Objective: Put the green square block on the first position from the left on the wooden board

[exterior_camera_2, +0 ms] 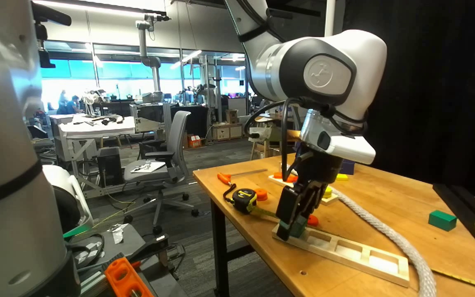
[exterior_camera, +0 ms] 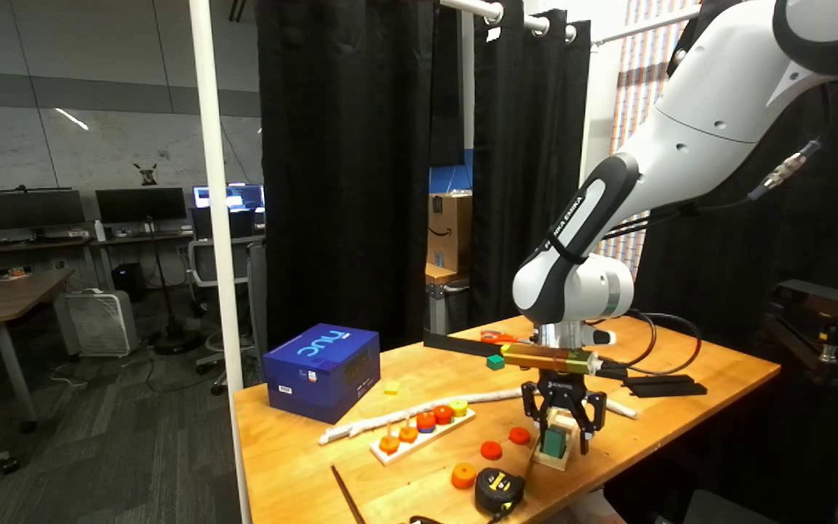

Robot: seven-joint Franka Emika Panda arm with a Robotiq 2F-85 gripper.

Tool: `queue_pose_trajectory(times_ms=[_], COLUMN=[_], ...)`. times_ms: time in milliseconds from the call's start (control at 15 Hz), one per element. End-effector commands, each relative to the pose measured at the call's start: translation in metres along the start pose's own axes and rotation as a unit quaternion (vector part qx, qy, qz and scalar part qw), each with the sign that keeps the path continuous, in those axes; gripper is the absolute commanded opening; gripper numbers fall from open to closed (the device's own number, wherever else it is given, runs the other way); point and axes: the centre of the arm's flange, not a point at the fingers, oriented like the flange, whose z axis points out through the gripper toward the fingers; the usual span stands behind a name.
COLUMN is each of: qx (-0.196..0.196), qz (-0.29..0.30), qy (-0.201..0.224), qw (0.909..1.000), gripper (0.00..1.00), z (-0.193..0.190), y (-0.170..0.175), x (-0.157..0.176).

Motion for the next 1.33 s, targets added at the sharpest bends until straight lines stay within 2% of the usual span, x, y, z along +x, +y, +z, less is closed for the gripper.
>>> queue_pose_trajectory(times_ms=[0,333,667,1000,1267], qx=[0.007,0.010,0.022,0.055,0.083], qz=[-0.002,-0.003,-0.019,-0.049,-0.088], qy=[0.004,0.013,0.047,0.109,0.155], qw=[1.0000,0.9999,0.9985,0.9914,0.9805], gripper=[0.99,1.00,1.00,1.00,1.00], z=[0.000,-0.005,-0.025,-0.076,-0.134], y=[-0.006,-0.005,-0.006,-0.006,0.003], x=[0.006,0.003,-0.009,-0.038,-0.067])
